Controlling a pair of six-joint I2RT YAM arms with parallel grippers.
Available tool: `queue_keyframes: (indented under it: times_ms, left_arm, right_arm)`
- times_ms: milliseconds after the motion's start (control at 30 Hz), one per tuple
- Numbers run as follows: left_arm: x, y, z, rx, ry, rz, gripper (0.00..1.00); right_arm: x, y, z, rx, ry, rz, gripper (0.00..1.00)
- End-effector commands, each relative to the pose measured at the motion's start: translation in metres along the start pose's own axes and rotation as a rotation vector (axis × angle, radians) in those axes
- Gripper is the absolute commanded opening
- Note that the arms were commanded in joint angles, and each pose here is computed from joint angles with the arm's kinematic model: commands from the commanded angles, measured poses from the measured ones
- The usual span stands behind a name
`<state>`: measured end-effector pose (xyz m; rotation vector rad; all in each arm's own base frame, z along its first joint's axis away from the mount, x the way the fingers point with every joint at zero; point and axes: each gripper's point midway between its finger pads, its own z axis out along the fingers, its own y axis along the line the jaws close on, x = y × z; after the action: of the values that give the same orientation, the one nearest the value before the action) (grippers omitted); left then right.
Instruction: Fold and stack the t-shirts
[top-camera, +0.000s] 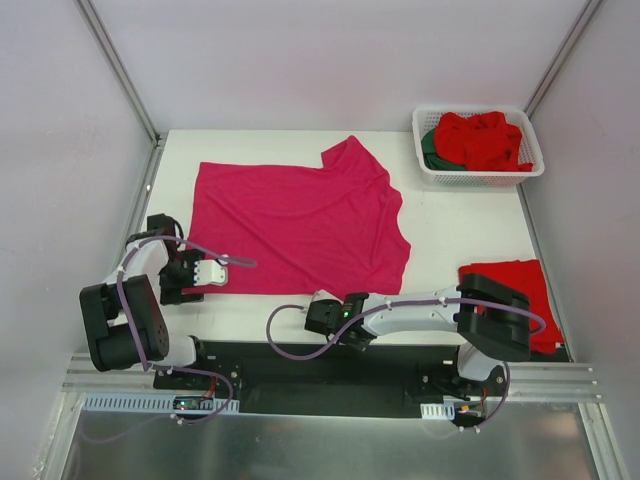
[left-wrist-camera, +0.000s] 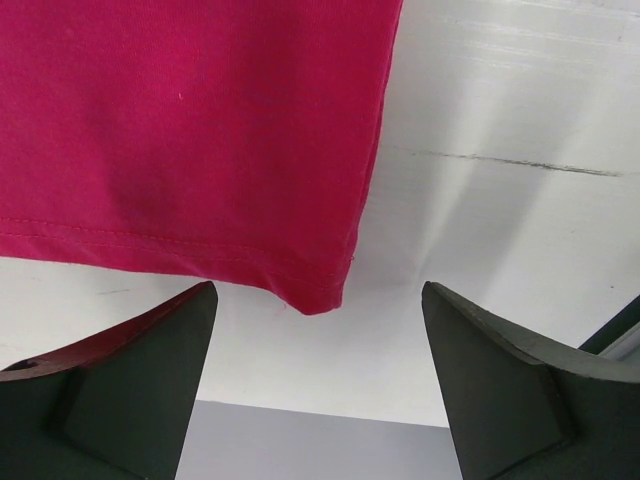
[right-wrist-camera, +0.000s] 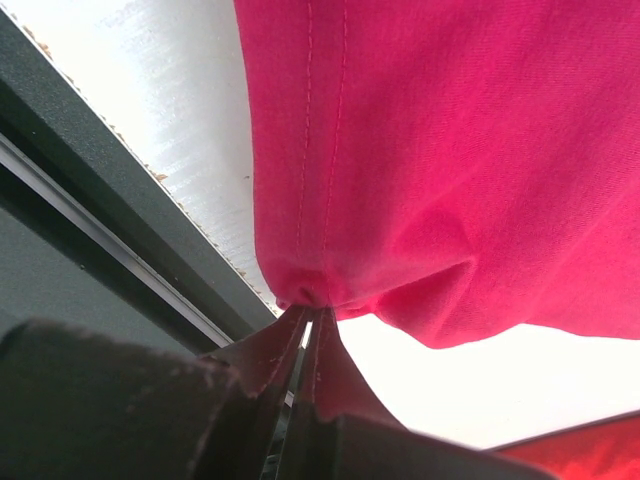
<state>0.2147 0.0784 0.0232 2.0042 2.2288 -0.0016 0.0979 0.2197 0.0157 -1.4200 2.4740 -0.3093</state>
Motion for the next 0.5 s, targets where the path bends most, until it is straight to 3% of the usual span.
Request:
queue_keyframes:
  times_ms: [0, 267, 467]
  left_arm:
    - [0.0027, 0.0021, -0.0007, 0.006, 0.0, -0.006, 0.83]
    - [0.0029, 0.0013, 0.0051, 0.013, -0.003, 0.004, 0.64]
    - [0.0023, 0.0001, 0.0066, 0.016, -0.005, 0.01, 0.56]
  right_arm:
    - [0.009, -0.0011, -0.001, -0.012, 0.021, -0.001, 0.02]
    - [0.0084, -0.0016, -0.0006, -0.014, 0.023, -0.003, 0.02]
    - [0.0087, -0.0021, -0.0005, -0.015, 0.028, 0.001, 0.02]
